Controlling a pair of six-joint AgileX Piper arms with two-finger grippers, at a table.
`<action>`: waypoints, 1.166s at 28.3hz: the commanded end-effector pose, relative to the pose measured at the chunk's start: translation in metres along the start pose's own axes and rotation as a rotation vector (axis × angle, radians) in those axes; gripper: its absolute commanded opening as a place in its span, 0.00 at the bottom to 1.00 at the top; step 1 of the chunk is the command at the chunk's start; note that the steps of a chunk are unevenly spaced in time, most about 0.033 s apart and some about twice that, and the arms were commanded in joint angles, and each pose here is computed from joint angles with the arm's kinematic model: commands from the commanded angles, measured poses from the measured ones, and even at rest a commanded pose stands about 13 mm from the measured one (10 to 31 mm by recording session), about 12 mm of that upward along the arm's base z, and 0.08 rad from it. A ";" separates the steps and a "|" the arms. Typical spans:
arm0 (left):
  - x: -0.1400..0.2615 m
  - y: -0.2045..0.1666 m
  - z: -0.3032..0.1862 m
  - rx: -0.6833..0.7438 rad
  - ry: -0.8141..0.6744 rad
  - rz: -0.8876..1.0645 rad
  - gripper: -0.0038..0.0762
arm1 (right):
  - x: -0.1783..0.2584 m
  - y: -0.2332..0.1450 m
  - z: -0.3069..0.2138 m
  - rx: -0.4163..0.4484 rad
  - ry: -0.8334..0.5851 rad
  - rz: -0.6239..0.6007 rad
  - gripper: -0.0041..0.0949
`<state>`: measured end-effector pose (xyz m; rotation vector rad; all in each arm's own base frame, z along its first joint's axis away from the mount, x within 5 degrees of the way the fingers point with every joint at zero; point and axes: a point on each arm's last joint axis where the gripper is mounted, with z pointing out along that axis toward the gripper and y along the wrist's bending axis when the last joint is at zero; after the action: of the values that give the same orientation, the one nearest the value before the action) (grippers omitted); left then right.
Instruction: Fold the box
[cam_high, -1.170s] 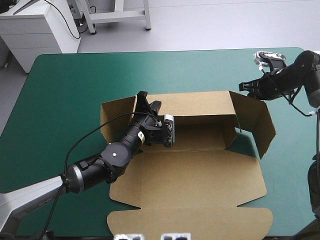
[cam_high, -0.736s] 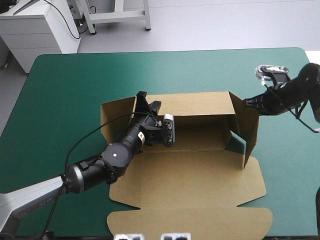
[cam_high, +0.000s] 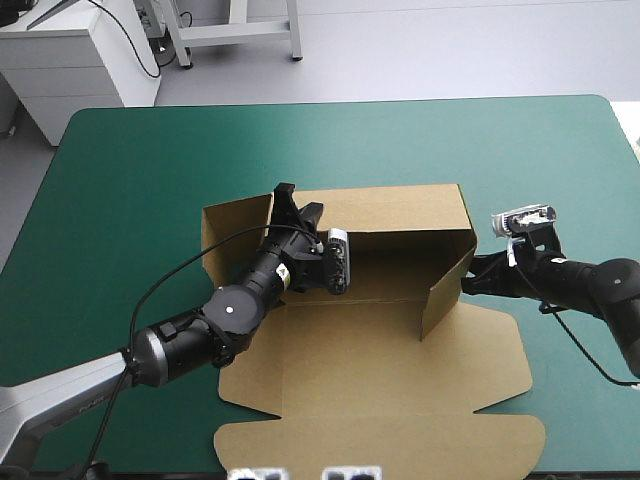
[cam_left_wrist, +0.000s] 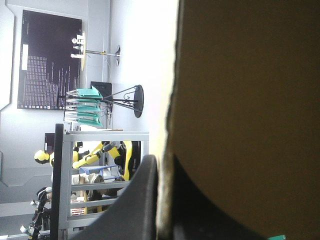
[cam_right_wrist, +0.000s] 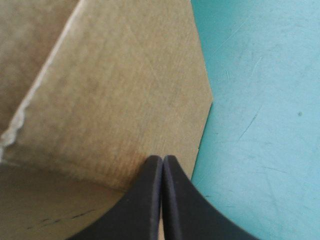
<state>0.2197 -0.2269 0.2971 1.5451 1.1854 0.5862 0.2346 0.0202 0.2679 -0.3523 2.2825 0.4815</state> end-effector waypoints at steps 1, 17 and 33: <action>-0.003 0.016 -0.008 -0.050 -0.017 -0.032 0.04 | -0.007 0.003 -0.007 0.011 -0.104 -0.048 0.03; -0.003 0.016 -0.008 -0.050 -0.017 -0.032 0.04 | 0.025 0.026 -0.021 -0.033 -0.306 -0.172 0.25; -0.003 0.015 -0.008 -0.047 -0.023 -0.026 0.04 | 0.023 0.026 -0.007 -0.126 -0.309 -0.245 0.89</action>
<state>0.2195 -0.2272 0.2969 1.5484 1.1830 0.5822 0.1962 0.0366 0.2520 -0.5951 1.9491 0.4798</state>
